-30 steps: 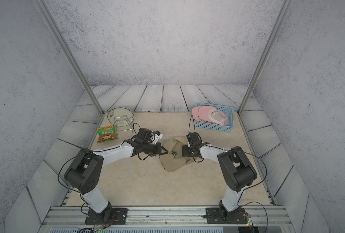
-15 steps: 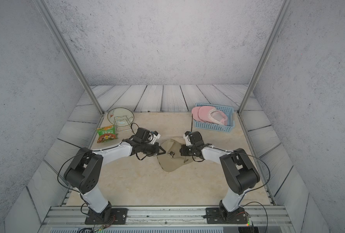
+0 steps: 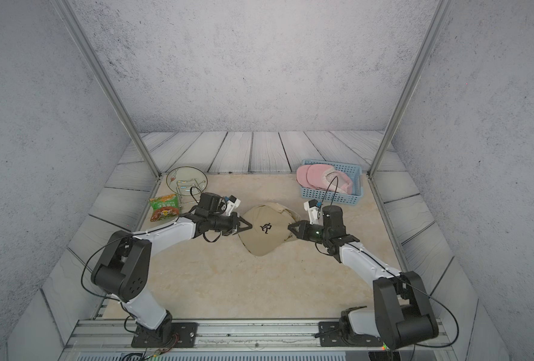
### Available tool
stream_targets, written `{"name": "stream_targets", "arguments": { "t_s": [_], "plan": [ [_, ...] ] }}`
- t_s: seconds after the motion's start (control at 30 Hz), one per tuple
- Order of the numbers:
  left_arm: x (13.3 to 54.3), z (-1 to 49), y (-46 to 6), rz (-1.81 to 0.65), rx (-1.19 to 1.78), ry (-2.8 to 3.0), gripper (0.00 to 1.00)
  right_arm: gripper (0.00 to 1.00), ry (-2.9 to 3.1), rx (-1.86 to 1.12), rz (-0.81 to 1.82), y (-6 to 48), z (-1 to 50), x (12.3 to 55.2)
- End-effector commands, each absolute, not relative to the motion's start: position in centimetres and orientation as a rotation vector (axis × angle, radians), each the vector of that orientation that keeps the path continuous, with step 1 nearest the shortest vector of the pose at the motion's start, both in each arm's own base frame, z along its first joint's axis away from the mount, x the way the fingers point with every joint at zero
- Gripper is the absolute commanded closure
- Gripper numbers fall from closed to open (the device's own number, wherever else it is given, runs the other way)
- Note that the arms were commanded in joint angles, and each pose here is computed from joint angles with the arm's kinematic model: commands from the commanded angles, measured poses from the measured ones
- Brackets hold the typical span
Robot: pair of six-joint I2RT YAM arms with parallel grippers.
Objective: Turn the baseball cap inside out
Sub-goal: Turn over the baseball cap.
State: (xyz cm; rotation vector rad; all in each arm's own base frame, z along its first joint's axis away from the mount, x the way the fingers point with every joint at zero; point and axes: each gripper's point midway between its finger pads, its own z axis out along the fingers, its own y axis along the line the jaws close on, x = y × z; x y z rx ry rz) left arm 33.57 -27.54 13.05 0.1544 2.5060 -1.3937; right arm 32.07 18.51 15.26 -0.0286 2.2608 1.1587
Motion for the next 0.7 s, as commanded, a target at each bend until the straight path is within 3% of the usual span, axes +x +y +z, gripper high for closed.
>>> {"name": "stream_targets", "arguments": {
  "t_s": [0.0,0.13,0.3,0.4,0.5,0.67],
  "plan": [
    [33.6,10.4,-23.5,-1.253,-0.049,2.604,1.0,1.0,2.203,0.174,0.866,13.2,16.4,35.1],
    [32.9,14.1,-25.1,-1.438,-0.071,2.497,1.0,0.99,2.222,0.074,0.889,14.4,16.0,34.8],
    [33.5,19.2,-26.8,-1.626,-0.25,2.364,1.0,0.65,2.144,-0.243,0.872,18.1,18.6,33.3],
    [34.1,21.4,-25.9,-1.576,-0.475,2.317,1.0,0.49,2.03,-0.469,0.811,20.3,20.0,31.8],
    [34.3,23.3,-24.3,-1.456,-0.653,2.3,1.0,0.44,1.859,-0.662,0.787,22.1,21.0,30.2],
    [34.8,25.8,-23.9,-1.557,-0.891,2.206,1.0,0.37,1.652,-0.909,0.691,24.9,21.7,27.9]
  ]
}}
